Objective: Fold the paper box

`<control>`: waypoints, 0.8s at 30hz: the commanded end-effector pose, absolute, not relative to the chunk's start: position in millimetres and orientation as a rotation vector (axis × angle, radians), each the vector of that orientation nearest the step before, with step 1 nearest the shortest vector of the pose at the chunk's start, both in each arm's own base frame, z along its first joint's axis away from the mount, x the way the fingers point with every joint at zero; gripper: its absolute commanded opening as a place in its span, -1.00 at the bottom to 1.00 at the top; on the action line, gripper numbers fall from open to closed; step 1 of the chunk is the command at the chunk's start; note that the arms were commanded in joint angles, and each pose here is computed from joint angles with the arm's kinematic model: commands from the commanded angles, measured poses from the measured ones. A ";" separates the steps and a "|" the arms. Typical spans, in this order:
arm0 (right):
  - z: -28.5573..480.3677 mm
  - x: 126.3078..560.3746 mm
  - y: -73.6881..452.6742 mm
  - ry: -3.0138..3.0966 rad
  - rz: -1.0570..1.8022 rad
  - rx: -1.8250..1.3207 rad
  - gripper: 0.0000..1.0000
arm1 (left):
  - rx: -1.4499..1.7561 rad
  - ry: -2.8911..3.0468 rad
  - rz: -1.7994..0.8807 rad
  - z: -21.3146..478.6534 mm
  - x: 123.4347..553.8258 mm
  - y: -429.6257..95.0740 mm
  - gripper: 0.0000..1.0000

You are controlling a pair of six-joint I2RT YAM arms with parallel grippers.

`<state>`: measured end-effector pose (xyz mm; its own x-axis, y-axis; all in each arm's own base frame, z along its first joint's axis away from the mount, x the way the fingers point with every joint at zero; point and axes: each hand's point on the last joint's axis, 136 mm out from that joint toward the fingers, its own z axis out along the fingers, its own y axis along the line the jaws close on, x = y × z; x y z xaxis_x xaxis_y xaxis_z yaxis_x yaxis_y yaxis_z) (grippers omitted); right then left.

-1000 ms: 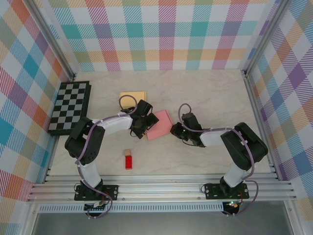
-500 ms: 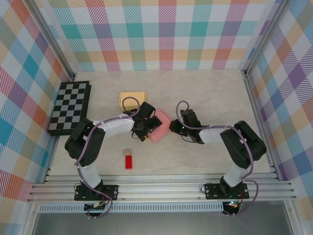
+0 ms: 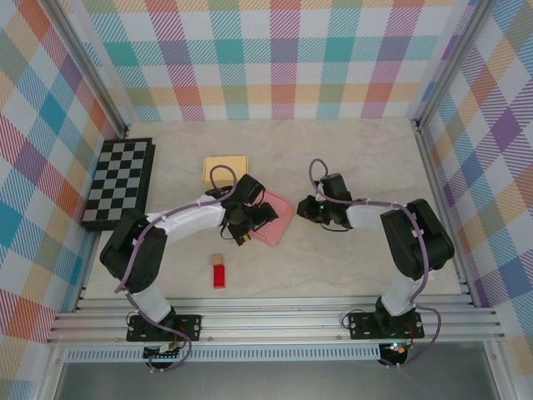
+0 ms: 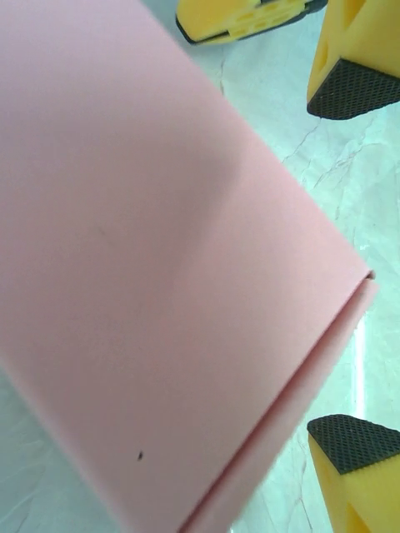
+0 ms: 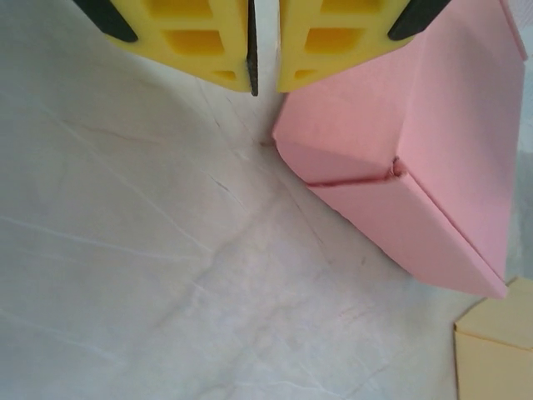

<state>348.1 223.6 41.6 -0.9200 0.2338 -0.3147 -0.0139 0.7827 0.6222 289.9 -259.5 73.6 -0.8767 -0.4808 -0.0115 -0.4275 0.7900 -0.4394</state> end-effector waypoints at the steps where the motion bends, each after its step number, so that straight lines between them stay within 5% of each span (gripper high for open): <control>1: 61.5 337.9 219.4 2.643 0.877 0.068 -0.67 | -0.621 2.791 -0.670 108.9 302.0 -245.7 0.86; 13: 58.2 344.4 240.8 2.684 1.034 0.129 -0.68 | -0.091 2.761 -0.684 98.0 379.5 -231.4 0.71; 24: 39.9 351.9 252.2 2.704 1.098 0.127 -0.69 | -0.010 2.763 -0.824 62.8 394.6 -263.2 0.64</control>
